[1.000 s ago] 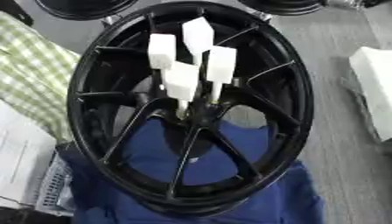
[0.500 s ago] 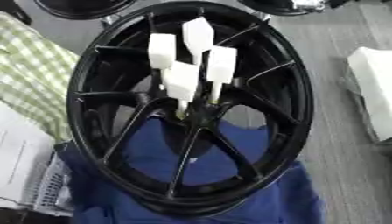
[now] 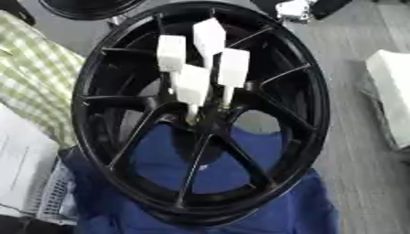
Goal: Pull the pin out of the wheel hub.
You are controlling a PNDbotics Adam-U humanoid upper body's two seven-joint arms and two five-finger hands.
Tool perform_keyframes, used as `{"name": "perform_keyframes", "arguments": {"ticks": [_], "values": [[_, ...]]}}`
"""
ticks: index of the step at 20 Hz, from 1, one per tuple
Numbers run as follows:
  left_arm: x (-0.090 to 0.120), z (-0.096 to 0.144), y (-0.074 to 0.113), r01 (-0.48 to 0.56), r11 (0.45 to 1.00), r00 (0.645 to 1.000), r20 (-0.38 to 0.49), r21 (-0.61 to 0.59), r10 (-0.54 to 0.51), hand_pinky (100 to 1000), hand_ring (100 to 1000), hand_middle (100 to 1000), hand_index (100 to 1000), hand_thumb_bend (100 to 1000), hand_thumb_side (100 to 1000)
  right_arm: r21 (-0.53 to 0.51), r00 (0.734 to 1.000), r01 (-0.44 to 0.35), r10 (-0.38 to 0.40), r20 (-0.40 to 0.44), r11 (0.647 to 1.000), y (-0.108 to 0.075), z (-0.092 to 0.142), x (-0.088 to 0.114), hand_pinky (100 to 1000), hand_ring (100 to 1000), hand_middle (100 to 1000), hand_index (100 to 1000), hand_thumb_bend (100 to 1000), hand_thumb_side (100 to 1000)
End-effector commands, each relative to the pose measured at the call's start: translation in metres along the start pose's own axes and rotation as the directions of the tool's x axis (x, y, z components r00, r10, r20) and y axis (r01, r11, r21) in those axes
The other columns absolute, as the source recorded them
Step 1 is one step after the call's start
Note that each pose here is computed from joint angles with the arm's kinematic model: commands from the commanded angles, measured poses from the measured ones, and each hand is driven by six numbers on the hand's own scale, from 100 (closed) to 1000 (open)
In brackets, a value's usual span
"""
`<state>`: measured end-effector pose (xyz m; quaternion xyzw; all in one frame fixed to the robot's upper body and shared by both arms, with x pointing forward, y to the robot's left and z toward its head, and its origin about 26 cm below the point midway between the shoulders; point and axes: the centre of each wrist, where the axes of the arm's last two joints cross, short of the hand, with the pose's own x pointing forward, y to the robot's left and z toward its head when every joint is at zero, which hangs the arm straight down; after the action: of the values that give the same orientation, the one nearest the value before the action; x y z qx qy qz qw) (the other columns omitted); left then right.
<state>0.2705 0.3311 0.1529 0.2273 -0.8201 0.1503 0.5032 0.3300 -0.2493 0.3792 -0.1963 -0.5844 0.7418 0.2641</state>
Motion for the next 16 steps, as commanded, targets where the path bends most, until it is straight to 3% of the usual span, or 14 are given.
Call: {"name": "perform_keyframes", "arguments": {"ticks": [1, 10, 16], "values": [[0.009, -0.003, 0.001, 0.003, 1.000, 0.999, 0.033, -0.014, -0.003, 671, 587, 593, 725, 553, 493, 0.000, 1.000, -0.008, 0.008, -0.006, 1.000, -0.007, 0.004, 0.011, 879, 845, 779, 839, 117, 579], [0.009, -0.003, 0.001, -0.002, 1.000, 1.000, 0.030, -0.017, 0.003, 670, 587, 593, 725, 555, 493, 0.104, 0.999, 0.004, 0.000, -0.038, 0.995, 0.004, -0.014, 0.018, 874, 833, 778, 841, 174, 649], [0.008, -0.003, 0.001, -0.005, 1.000, 1.000, 0.028, -0.016, 0.005, 669, 588, 593, 724, 556, 492, 0.133, 0.997, -0.032, 0.042, -0.069, 0.991, 0.008, -0.022, 0.021, 860, 828, 763, 835, 287, 714]]}}
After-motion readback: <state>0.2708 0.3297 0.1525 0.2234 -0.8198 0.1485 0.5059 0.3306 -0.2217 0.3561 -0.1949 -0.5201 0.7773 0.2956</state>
